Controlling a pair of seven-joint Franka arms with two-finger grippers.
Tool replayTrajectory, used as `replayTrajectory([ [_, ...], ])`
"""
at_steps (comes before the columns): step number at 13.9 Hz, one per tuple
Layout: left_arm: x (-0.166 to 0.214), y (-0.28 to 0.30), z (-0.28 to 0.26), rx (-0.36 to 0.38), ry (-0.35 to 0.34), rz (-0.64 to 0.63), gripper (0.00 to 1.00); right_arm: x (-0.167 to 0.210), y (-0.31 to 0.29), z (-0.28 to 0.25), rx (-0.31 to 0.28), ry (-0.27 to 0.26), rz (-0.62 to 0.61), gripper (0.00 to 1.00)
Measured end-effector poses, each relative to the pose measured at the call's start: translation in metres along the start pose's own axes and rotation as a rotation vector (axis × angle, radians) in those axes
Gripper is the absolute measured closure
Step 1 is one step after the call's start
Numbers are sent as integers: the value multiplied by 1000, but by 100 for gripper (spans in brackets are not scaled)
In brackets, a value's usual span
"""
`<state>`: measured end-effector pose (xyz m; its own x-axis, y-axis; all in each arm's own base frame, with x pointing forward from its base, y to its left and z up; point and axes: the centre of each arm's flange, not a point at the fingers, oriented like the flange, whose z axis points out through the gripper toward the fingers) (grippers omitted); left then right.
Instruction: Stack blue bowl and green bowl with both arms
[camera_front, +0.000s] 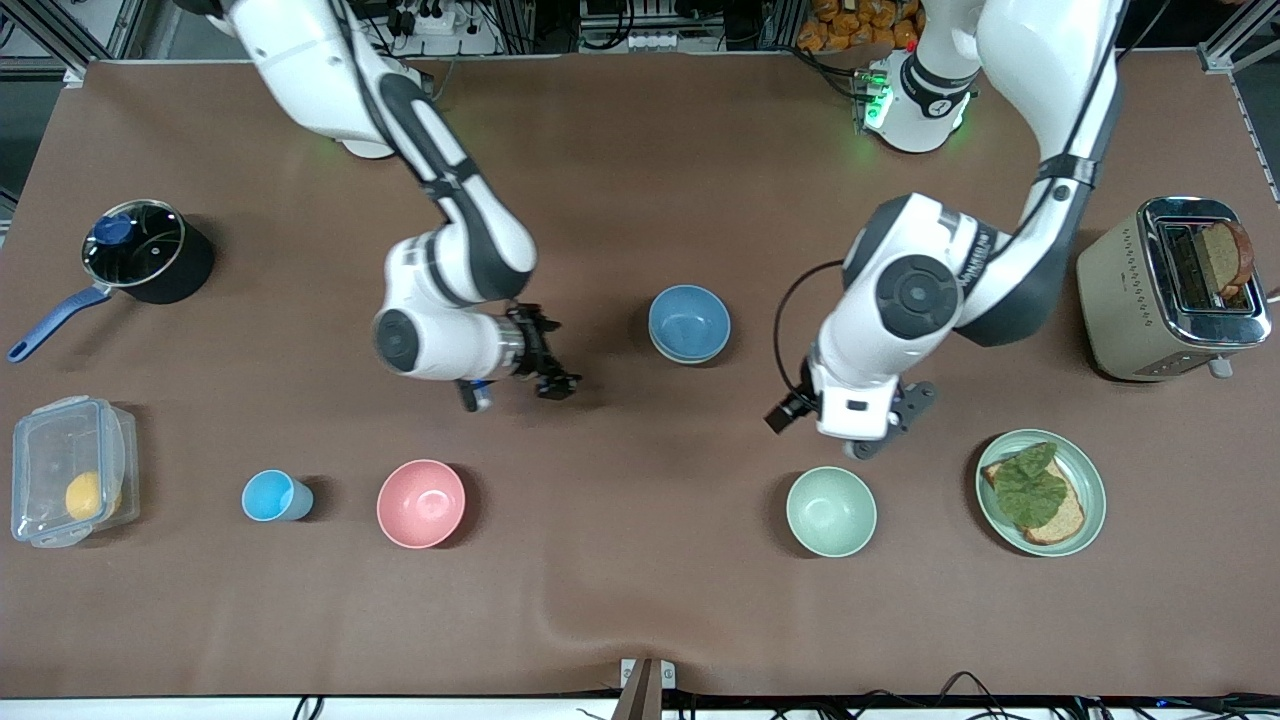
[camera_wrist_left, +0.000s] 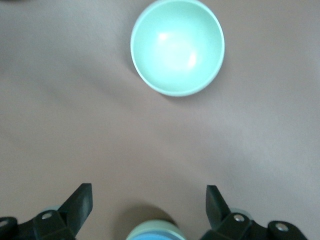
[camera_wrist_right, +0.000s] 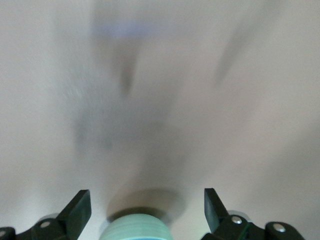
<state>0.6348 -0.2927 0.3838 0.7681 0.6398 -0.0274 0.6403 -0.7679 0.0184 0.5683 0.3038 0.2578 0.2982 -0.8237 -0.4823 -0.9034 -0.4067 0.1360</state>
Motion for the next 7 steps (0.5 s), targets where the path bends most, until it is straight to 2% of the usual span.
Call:
replayTrajectory([
  [3, 43, -20, 0, 23, 50, -10, 0, 45, 22, -71, -99, -32, -116, 0],
  [5, 72, -36, -3, 26, 59, -16, 0, 91, 44, -115, -135, -45, -209, 0],
  [7, 88, -49, -3, 45, 50, 14, 0, 126, 62, -153, -161, -11, -281, 0],
])
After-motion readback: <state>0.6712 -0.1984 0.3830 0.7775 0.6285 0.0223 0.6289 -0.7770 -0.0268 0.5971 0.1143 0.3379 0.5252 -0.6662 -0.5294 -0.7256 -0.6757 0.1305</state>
